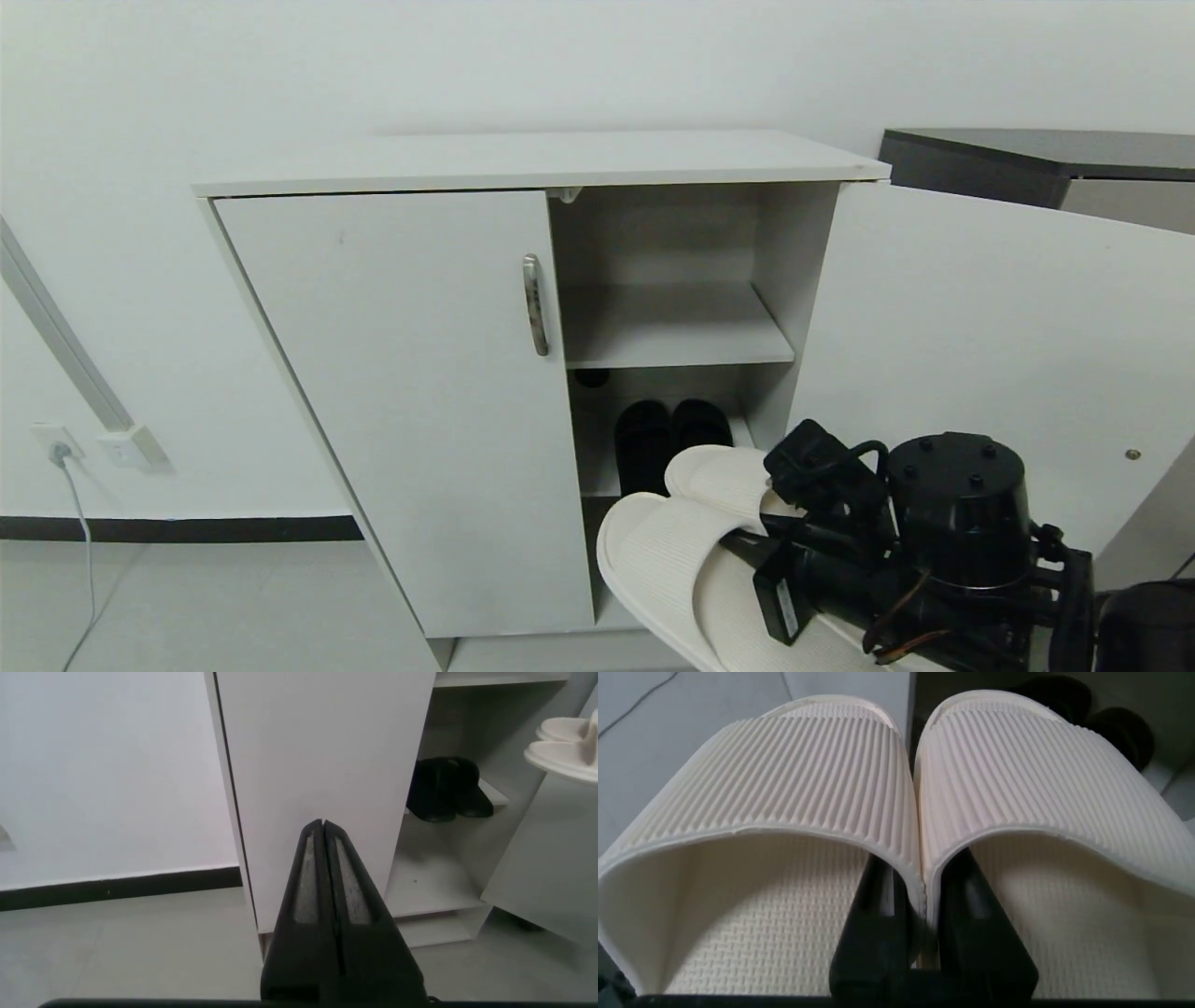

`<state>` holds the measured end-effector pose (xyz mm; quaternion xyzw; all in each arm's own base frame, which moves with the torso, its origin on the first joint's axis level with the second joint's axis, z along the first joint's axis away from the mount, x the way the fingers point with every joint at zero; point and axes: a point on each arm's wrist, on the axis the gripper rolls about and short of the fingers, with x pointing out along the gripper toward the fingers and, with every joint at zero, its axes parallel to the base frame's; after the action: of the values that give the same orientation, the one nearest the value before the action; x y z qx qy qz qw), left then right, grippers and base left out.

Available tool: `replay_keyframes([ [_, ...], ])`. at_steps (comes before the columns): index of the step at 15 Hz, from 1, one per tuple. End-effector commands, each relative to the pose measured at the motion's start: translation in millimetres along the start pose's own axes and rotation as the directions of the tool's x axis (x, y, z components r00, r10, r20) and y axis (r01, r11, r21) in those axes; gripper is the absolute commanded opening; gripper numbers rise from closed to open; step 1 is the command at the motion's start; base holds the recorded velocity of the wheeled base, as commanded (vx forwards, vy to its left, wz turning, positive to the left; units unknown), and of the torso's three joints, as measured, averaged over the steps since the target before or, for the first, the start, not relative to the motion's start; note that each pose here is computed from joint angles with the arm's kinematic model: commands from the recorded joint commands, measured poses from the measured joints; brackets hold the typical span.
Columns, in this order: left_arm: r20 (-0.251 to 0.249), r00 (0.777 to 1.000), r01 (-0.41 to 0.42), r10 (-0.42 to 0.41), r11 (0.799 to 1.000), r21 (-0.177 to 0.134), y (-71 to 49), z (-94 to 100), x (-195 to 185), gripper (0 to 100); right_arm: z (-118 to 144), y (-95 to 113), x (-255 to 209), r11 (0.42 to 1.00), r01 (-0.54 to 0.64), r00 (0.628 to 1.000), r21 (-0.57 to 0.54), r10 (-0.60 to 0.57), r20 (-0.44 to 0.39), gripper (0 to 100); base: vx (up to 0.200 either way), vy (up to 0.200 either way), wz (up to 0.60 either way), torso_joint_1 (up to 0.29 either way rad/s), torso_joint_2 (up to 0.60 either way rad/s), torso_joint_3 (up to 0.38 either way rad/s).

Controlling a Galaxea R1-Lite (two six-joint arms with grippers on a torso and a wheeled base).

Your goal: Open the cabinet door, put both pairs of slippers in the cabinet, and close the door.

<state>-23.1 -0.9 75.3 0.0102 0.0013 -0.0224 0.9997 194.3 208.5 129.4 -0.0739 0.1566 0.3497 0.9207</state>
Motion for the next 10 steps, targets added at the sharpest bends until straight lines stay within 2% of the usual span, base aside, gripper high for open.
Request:
replay_keyframes([
  [1, -0.002, 1.000, 0.000, 0.000, 1.000, 0.001, 0.0, -0.1, 0, 0, 0, 24, 32, 0.994, 0.096, 0.995, 0.058, -0.096, -0.009, 0, 0.000, 0.000, 0.00, 0.000, 0.00, 0.000],
  [2, -0.002, 1.000, 0.000, 0.000, 1.000, 0.001, 0.0, -0.1, 0, 0, -2, 28, 41, 0.988, 0.137, 0.991, 0.074, -0.136, -0.013, 0, 0.000, 0.000, 0.00, 0.000, 0.00, 0.000],
  [3, -0.002, 1.000, 0.000, 0.000, 1.000, 0.001, 0.0, -0.1, 0, 0, -4, 32, 58, 0.966, 0.235, 0.972, 0.107, -0.235, -0.014, 0, 0.000, 0.000, 0.00, 0.000, 0.00, 0.000],
  [5, -0.002, 1.000, -0.002, 0.002, 1.000, 0.001, 0.0, -0.1, 0, 0, -4, 33, 77, 0.928, 0.345, 0.938, 0.139, -0.347, -0.005, 0, 0.000, 0.000, 0.00, 0.000, 0.00, 0.000],
  [7, -0.002, 1.000, -0.002, 0.002, 1.000, 0.001, 0.0, -0.1, 0, 0, 8, 30, 84, 0.887, 0.434, 0.897, 0.157, -0.441, 0.008, 0, 0.000, 0.000, 0.00, 0.000, 0.00, 0.000],
  [10, -0.002, 1.000, 0.000, 0.000, 1.000, 0.001, 0.0, -0.1, 0, 0, 43, 24, 82, 0.836, 0.499, 0.860, 0.231, -0.510, -0.013, 0, 0.000, 0.000, 0.00, 0.000, 0.00, 0.000],
])
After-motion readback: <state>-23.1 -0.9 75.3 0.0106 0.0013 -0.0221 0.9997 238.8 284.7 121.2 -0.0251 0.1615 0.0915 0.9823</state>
